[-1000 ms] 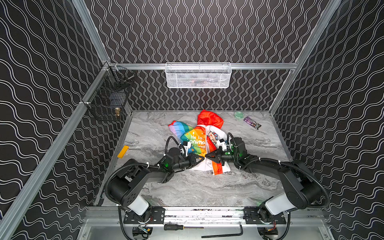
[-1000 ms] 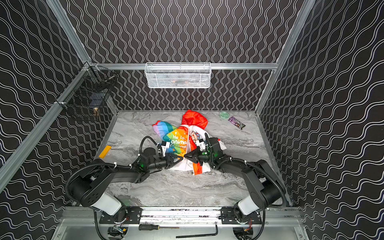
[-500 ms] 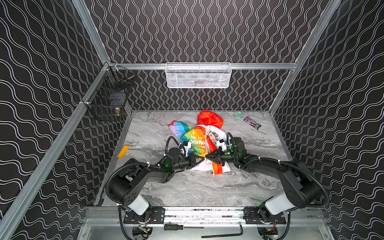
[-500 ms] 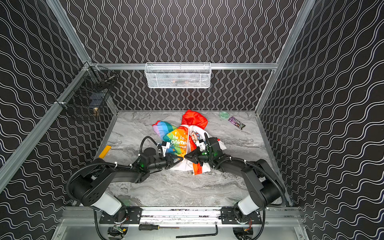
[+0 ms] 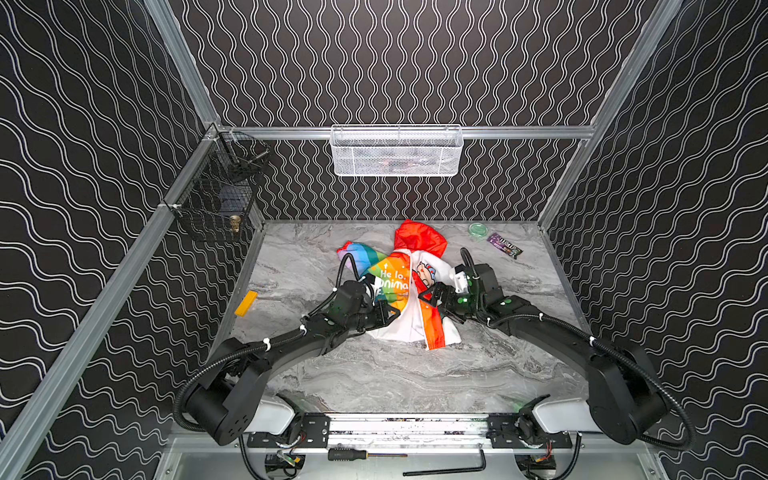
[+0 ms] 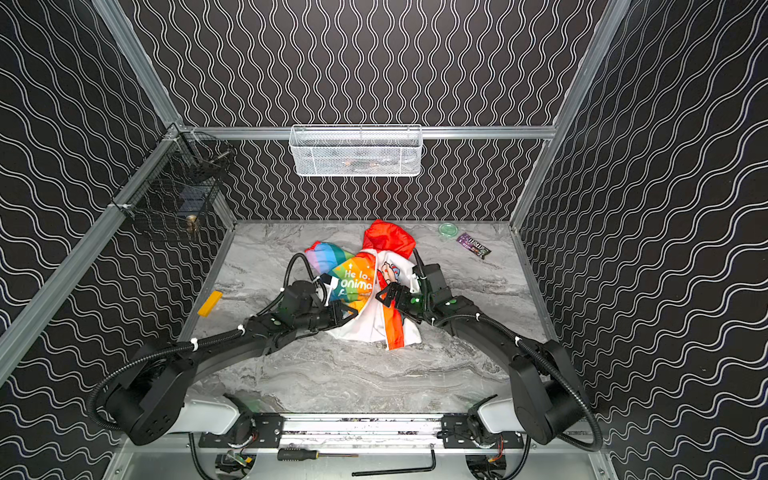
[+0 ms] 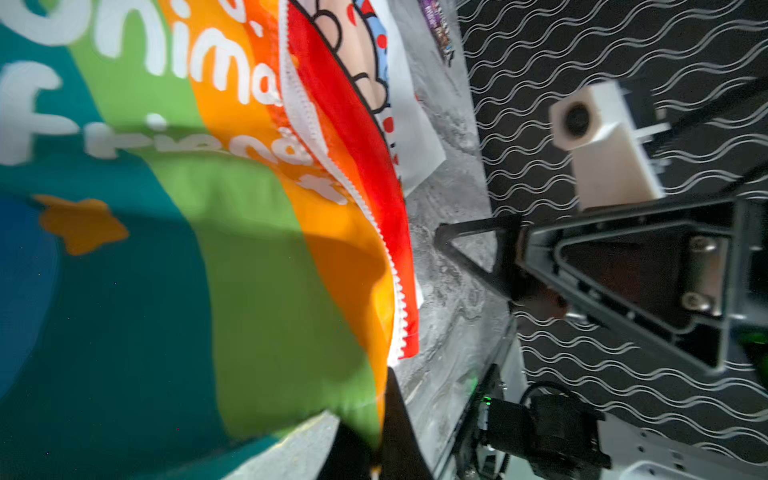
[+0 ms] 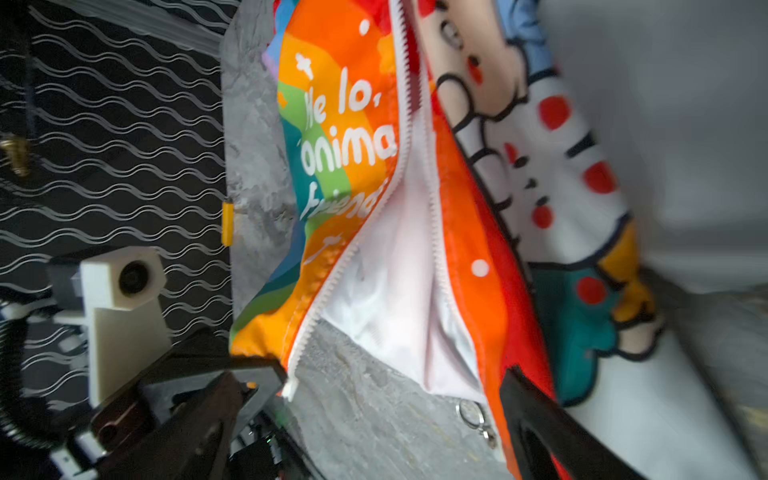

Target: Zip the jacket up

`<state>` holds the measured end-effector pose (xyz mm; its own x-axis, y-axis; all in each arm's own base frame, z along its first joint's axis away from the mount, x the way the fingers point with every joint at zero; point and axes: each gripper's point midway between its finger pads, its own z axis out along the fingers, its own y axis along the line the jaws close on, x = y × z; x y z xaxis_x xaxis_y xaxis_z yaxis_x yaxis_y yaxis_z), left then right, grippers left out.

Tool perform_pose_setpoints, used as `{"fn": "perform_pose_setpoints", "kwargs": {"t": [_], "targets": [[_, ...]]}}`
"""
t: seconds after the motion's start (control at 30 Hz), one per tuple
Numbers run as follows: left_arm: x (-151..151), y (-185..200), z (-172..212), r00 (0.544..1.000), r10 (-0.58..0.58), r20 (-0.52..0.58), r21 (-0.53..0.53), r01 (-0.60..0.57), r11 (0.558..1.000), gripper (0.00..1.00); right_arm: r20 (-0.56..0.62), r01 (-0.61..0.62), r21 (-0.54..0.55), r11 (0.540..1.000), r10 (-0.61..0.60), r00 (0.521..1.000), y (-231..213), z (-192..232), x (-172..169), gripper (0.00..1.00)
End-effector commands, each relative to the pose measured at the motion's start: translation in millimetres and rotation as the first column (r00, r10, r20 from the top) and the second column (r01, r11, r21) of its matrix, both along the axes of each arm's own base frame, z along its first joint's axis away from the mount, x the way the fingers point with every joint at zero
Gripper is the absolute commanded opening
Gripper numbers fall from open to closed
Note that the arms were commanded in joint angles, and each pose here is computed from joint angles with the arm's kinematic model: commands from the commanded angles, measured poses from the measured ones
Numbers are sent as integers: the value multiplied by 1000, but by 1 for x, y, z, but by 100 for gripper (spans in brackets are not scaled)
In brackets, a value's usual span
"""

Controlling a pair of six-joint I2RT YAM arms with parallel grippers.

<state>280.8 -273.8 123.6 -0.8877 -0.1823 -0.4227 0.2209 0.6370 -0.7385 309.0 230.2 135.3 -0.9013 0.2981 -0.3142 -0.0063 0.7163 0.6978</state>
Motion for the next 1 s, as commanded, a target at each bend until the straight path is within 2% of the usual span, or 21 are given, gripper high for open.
{"fn": "perform_pose_setpoints", "kwargs": {"t": [0.0,0.1,0.2,0.27,0.33,0.43,0.5,0.53,0.67,0.73,0.83,0.97], "targets": [[2,20,-11,999,4,32,174,-9,985,0,61,105,-212,972,-94,994,-38,-4,10,99],[8,31,-1,995,34,89,226,-54,973,0,125,146,-262,954,-117,985,-50,10,20,99],[19,46,12,981,104,165,263,-145,954,0,188,152,-232,961,-109,976,-50,25,27,99],[27,60,17,963,167,212,289,-225,930,0,248,206,-217,954,-150,957,-57,34,30,99],[33,61,29,945,153,288,282,-236,930,0,322,273,-172,947,-208,924,-67,46,32,98],[39,74,33,926,208,315,312,-308,899,0,418,377,-82,922,-312,853,-83,63,32,99],[43,79,34,908,232,348,305,-344,888,0,414,415,-60,908,-355,838,-92,67,28,99],[45,82,35,897,245,368,295,-362,884,0,391,464,-73,883,-403,827,-108,64,31,99],[46,75,41,877,227,424,225,-345,911,0,302,430,-143,891,-375,877,-117,58,36,99],[48,74,35,896,235,378,236,-338,911,0,264,340,-142,930,-295,918,-102,54,35,92],[52,72,21,928,237,289,288,-320,903,0,209,235,-99,967,-211,955,-82,43,29,82],[49,62,4,950,209,231,280,-271,921,0,123,150,-41,988,-144,982,-65,24,14,73]]}}
